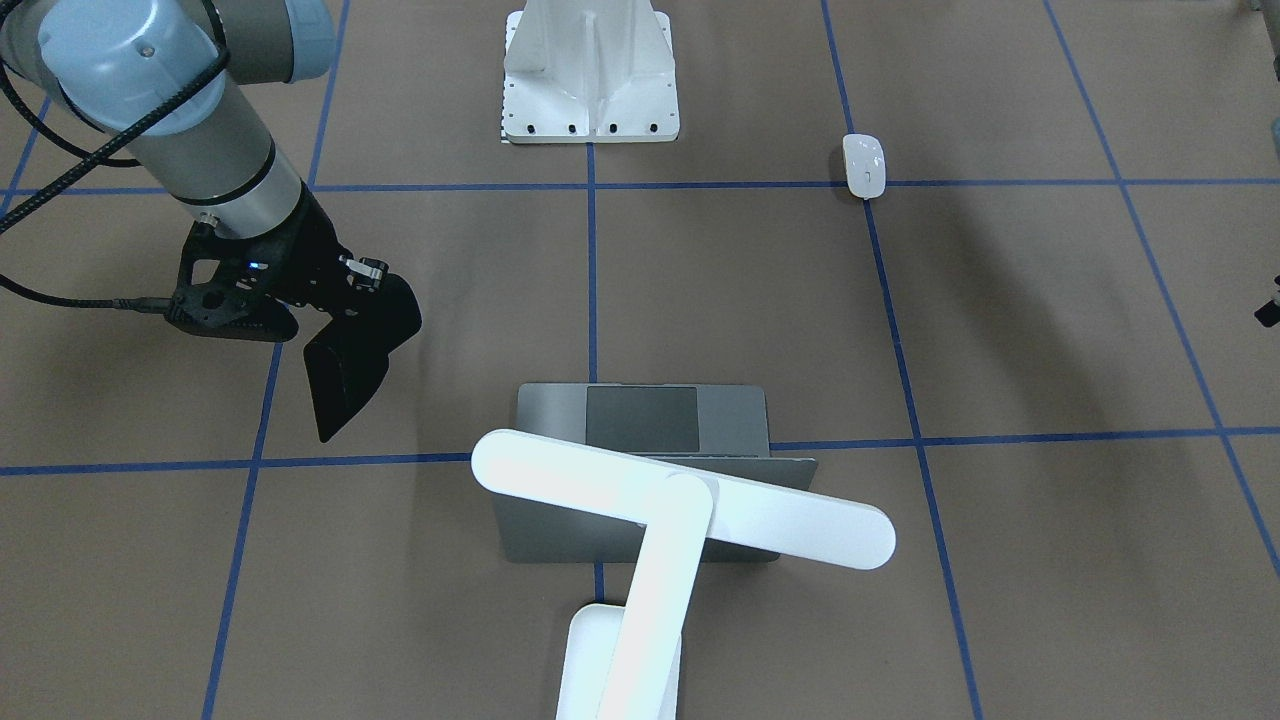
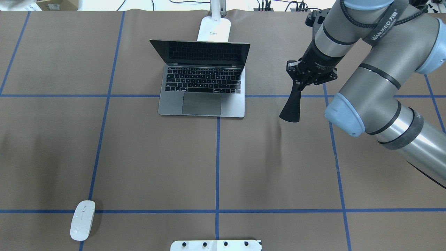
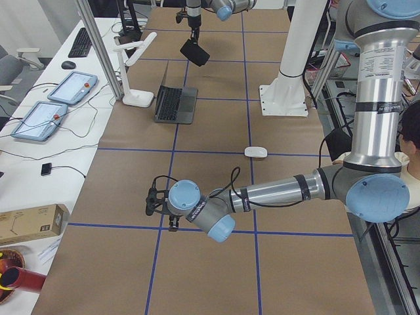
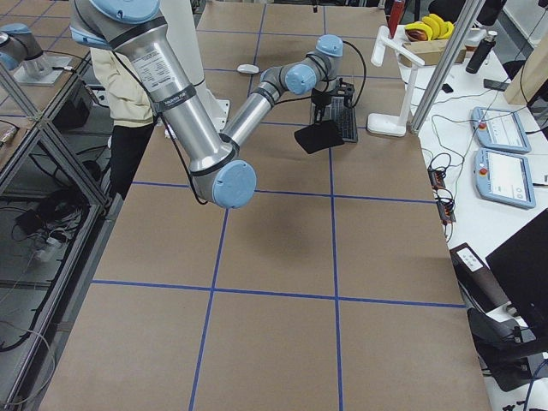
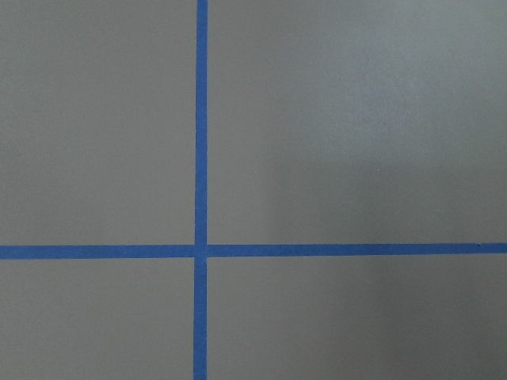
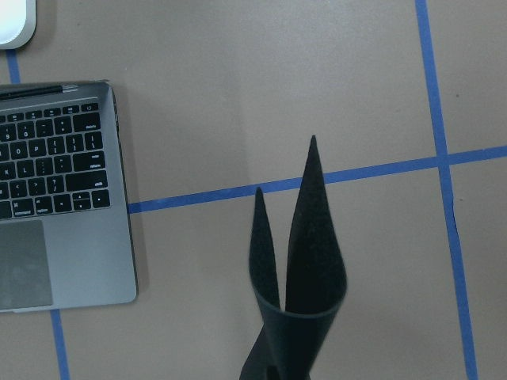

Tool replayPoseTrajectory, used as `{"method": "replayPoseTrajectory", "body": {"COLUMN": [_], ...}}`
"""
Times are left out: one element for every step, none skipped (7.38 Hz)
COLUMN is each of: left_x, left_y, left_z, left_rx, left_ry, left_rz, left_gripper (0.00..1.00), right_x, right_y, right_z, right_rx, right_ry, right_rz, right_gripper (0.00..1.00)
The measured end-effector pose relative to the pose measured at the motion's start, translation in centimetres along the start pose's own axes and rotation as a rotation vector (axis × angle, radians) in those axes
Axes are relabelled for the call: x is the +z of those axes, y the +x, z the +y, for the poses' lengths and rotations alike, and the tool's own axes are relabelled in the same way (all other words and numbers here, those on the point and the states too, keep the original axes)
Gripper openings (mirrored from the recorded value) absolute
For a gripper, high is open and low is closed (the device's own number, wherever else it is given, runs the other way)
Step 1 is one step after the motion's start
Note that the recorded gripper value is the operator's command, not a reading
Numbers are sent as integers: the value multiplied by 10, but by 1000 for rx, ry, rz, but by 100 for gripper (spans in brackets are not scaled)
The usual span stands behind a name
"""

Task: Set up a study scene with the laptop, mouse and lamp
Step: 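Carry the mouse pad with the right gripper beside the laptop and lower it, then open the right gripper and withdraw it while the left gripper moves toward the mouse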

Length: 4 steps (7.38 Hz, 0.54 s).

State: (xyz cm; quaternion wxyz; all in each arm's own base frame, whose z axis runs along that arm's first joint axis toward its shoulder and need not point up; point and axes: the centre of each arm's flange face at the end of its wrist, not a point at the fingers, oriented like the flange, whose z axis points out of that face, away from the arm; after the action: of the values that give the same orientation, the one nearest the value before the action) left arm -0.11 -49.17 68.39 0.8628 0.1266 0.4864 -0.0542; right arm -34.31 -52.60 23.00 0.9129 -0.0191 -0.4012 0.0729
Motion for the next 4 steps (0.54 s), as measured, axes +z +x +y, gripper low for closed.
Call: {"method": "replayPoseTrajectory", "body": {"left_x": [0, 1, 1, 1], "left_y": [-1, -1, -2, -4], "left_z": [0, 0, 1, 3], "left_rx": [-3, -8, -11, -15], "left_ry": [-2, -5, -6, -9], "left_rz": [-1, -2, -4, -6], "left_gripper": [100, 100, 100, 100], "right_x": [2, 4, 5, 6], "right_y": [-6, -10, -12, -12], "right_z": [1, 3, 3, 3], "right_rx": [-3, 0, 2, 4], "right_ry": [16, 26, 29, 31], "right_rz": [10, 16, 19, 21], "right_gripper": [100, 100, 100, 100]}}
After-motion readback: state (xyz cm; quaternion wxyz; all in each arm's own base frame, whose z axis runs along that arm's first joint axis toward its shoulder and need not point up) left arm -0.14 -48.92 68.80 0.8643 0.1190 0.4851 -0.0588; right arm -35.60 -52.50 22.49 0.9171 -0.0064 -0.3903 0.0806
